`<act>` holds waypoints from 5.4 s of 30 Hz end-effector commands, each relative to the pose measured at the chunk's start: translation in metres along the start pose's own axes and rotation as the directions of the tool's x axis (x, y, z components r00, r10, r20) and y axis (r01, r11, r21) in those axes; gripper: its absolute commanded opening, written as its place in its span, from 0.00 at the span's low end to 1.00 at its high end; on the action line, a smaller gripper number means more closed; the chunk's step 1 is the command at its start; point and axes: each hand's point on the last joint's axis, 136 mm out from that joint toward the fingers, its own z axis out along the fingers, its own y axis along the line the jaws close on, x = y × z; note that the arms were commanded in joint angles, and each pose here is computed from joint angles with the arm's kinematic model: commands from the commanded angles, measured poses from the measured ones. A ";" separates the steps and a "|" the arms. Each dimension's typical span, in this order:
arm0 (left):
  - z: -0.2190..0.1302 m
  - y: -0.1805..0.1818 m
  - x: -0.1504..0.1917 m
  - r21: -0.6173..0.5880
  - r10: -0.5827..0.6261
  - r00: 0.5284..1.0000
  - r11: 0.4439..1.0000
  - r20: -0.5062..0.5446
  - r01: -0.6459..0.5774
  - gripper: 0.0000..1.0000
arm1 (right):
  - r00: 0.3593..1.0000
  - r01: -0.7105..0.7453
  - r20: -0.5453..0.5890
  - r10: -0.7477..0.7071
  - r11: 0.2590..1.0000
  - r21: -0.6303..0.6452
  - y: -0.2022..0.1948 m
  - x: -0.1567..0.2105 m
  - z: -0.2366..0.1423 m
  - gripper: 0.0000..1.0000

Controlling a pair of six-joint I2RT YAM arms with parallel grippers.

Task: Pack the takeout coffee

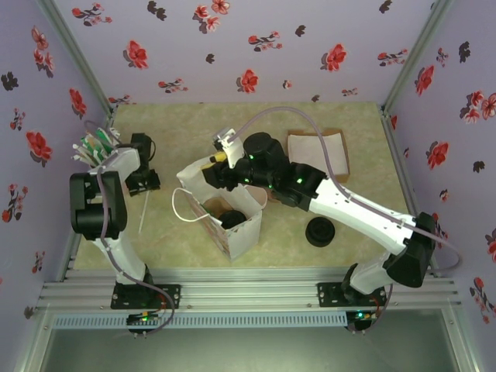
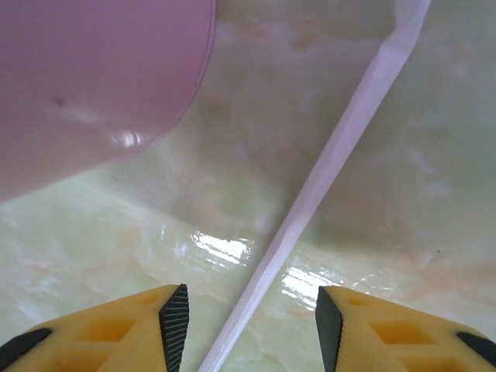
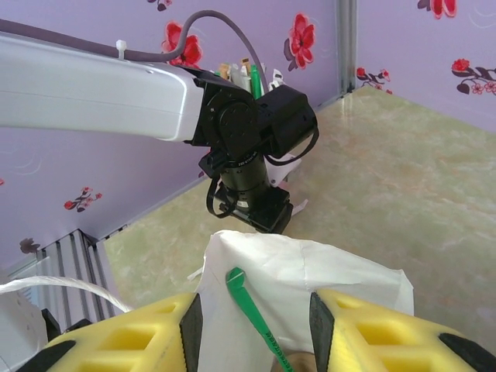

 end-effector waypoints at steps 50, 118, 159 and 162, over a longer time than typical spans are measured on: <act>-0.297 0.073 -0.110 0.104 -0.124 0.662 0.992 0.739 0.070 0.00 | 0.999 -0.024 0.037 0.016 0.975 0.222 -0.031 0.010 -0.080 0.99; -0.314 0.119 -0.089 0.299 -0.360 0.366 0.930 0.858 0.213 0.84 | 0.946 -0.322 0.110 0.303 0.875 0.362 -0.127 0.080 -0.150 0.99; -0.292 -0.095 -0.050 0.776 -0.252 0.855 0.582 0.454 -0.241 0.99 | 0.865 -0.301 -0.011 0.501 0.537 0.788 -0.180 0.129 -0.205 0.96; -0.288 -0.126 -0.058 0.779 -0.199 0.871 0.564 0.450 -0.273 0.99 | 0.854 -0.272 -0.035 0.519 0.502 0.821 -0.195 0.129 -0.199 0.98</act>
